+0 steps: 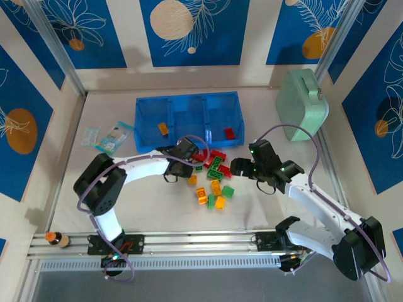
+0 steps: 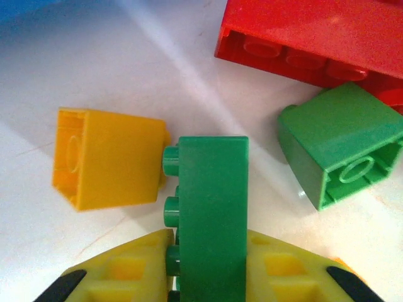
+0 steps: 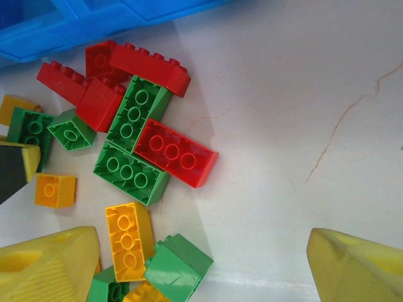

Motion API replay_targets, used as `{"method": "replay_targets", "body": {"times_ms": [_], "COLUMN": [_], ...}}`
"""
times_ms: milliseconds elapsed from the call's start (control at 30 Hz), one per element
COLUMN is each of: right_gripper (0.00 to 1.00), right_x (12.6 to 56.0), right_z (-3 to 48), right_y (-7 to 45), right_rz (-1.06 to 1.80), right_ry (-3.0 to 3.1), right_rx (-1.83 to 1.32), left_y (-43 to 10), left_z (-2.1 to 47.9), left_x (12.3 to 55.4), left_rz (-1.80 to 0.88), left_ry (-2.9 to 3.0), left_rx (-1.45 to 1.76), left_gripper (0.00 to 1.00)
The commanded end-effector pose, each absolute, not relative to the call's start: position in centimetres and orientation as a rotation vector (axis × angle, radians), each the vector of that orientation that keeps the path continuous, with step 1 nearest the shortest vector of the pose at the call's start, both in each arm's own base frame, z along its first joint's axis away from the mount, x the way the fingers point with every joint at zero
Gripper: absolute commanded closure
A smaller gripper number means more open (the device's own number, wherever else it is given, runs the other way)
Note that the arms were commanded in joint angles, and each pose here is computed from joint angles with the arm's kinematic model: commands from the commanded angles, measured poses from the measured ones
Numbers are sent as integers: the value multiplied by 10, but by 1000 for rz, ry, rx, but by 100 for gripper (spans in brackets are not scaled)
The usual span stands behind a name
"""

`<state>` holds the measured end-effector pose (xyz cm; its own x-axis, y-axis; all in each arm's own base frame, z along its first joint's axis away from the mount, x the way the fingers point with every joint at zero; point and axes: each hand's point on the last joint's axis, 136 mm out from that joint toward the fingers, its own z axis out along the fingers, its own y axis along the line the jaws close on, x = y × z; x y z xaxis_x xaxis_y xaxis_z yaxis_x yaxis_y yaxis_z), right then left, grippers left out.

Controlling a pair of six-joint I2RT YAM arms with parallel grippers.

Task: Sort the legos into containers by color

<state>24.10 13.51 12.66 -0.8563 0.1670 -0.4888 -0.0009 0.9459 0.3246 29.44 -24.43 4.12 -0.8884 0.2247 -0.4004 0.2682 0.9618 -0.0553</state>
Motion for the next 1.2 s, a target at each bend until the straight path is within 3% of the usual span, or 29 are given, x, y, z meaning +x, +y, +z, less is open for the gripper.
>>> {"method": "replay_targets", "body": {"times_ms": [0,300,600,667,700,767,800,1167], "right_gripper": [14,15,15,15,15,15,15,18], "right_x": [235,231,218,216,215,215,215,244], "right_z": [123,121,114,114,114,114,114,144], "right_y": [129,137,143,145,146,147,148,186], "right_rz": [412,455,463,463,459,451,446,485], "right_ry": [2576,2588,2633,2634,2633,2632,2633,2529], "right_rx": [153,160,130,119,113,92,81,-219], "left_y": [-245,-253,-258,-257,-257,-259,-261,-255], "left_z": [98,164,161,160,162,170,175,246], "left_x": [307,380,456,465,467,467,464,381], "left_rz": [-196,-231,-203,-188,-186,-205,-222,-418], "left_ry": [2600,2484,2514,2518,2515,2507,2498,2267], "left_rx": [316,313,264,259,259,265,269,329], "left_gripper": [74,75,72,64,52,34,30,28]}}
